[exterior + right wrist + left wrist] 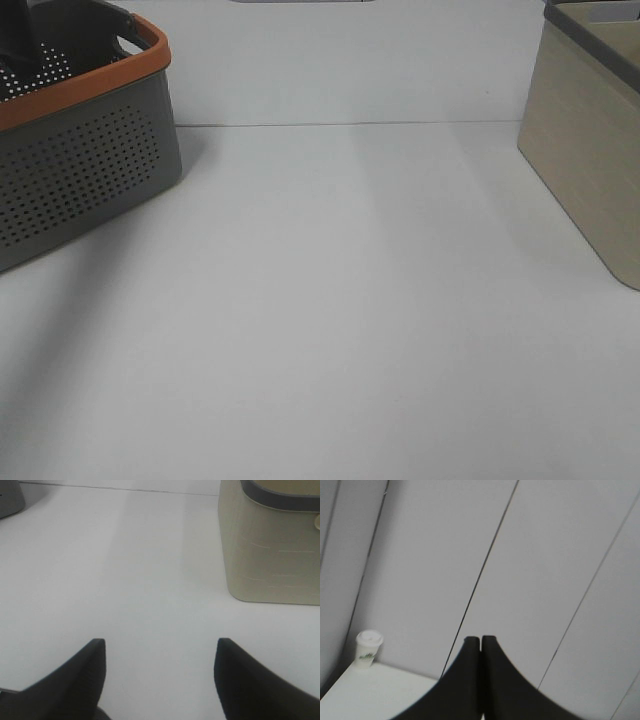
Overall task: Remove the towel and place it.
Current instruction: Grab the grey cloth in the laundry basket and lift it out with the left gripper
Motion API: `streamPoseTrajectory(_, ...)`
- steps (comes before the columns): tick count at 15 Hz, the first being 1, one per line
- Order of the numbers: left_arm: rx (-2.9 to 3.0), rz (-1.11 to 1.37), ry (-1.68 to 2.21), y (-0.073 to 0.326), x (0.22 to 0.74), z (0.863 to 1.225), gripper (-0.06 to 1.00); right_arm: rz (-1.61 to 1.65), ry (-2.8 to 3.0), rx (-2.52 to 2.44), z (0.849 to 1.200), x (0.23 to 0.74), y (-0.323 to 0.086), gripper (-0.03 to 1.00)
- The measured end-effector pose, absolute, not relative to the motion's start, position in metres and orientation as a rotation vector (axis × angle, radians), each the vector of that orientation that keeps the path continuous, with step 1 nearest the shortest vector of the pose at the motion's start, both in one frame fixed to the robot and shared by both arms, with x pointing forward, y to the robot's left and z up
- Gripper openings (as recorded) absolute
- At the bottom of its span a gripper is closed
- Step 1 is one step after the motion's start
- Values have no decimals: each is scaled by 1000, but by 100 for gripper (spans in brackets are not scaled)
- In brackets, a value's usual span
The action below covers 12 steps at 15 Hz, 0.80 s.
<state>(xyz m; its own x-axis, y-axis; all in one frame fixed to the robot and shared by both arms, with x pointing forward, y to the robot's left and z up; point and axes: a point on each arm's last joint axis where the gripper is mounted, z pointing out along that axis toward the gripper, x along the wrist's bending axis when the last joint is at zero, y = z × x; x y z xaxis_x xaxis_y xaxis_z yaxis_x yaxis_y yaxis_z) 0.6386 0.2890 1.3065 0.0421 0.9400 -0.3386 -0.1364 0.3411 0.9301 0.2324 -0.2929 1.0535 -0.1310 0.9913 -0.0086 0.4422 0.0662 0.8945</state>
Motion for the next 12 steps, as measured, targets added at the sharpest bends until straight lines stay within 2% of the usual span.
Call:
streamPoseTrajectory(7,848,1046,829,207,590,1371,0,1018,1661,1448,1053,232,-293,63)
streamPoseTrajectory(9,881,1049,768,185,581,1375,0,1018,1661,1448,1053,232,-293,63)
streamPoseTrajectory(12,995,1015,770,145,588,1355,0,1018,1661,1448,1053,232,-293,63)
